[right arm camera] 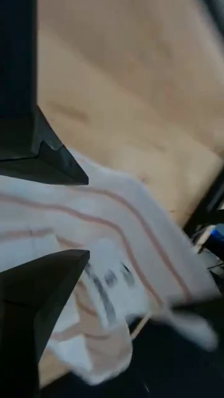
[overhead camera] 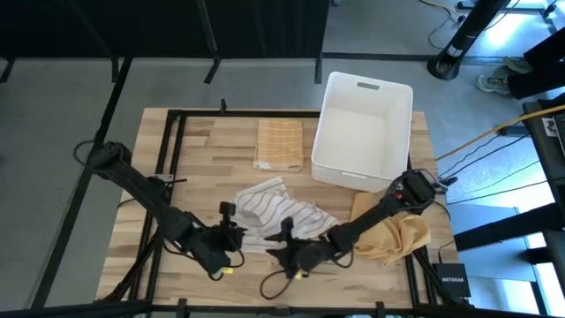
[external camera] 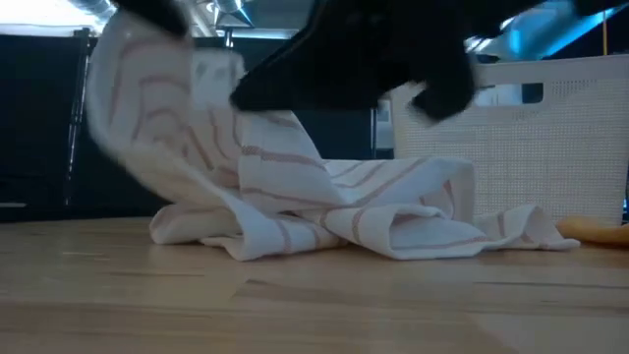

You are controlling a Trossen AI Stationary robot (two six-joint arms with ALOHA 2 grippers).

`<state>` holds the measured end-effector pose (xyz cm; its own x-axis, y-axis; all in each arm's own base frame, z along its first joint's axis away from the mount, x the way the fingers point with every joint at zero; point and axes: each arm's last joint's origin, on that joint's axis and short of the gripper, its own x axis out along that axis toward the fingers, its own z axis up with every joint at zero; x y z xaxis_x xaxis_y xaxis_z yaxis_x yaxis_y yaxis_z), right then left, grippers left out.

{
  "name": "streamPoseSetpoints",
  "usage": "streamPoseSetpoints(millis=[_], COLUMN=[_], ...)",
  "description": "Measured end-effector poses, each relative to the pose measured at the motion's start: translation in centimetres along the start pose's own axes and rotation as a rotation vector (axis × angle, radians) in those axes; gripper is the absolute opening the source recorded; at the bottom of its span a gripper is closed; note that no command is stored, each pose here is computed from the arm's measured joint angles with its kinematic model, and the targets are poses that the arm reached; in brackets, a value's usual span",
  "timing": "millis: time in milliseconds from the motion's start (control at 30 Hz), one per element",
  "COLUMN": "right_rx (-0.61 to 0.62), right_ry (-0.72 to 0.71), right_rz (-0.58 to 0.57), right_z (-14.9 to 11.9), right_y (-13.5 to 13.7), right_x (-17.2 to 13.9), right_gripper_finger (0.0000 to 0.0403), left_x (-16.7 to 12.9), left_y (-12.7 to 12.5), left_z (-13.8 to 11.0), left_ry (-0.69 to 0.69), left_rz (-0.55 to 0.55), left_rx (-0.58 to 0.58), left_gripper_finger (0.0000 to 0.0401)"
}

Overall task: Fold towel
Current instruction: Fold the white towel

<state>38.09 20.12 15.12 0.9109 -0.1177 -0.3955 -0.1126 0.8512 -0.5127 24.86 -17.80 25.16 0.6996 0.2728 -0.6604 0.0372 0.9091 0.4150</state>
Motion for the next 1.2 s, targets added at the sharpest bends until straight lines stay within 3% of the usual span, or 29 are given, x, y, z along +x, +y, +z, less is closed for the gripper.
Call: streamPoseSetpoints(millis=[167, 333, 467, 700, 833, 1000, 1100, 1200], right_rx=[-0.086, -0.162, -0.264, -0.386, -0.256, -0.035, -0.017, -0.078], right_ry=[0.084, 0.327, 0.599, 0.928, 0.853, 0.521, 0.344, 0.326], right_rz=[-0.024, -0.023, -0.068, -0.044, -0.022, -0.024, 0.026, 0.042], right_z=[0.8, 0.8, 0.2, -0.6, 1.1, 4.9, 5.8, 4.3], right_y=[-2.2, -4.3, -5.2, -5.8, -5.9, -4.3, -2.7, -1.4], right_x=[2.7, 3.5, 1.9, -2.2, -3.9, -3.8, -2.5, -0.6], right_gripper_finger=[0.0182, 0.0182, 0.0182, 0.0182, 0.0182, 0.0182, 0.0182, 0.0182], left_x=[-1.2, -0.9, -1.0, -1.7, -1.8, -1.6, -1.6, -1.6], left_y=[2.2, 3.4, 3.2, 2.3, 2.1, 2.3, 2.3, 2.3], left_z=[0.9, 1.2, 0.9, 0.7, 0.7, 0.8, 0.8, 0.8], left_ry=[-0.054, -0.037, -0.008, -0.020, -0.026, -0.024, -0.025, -0.026], left_rz=[-0.011, -0.075, -0.093, -0.123, -0.127, -0.119, -0.117, -0.119], left_rx=[-0.027, -0.112, -0.196, -0.193, -0.190, -0.200, -0.205, -0.216], left_gripper_finger=[0.0015, 0.0016, 0.0016, 0.0016, 0.0017, 0.0017, 0.0017, 0.0017])
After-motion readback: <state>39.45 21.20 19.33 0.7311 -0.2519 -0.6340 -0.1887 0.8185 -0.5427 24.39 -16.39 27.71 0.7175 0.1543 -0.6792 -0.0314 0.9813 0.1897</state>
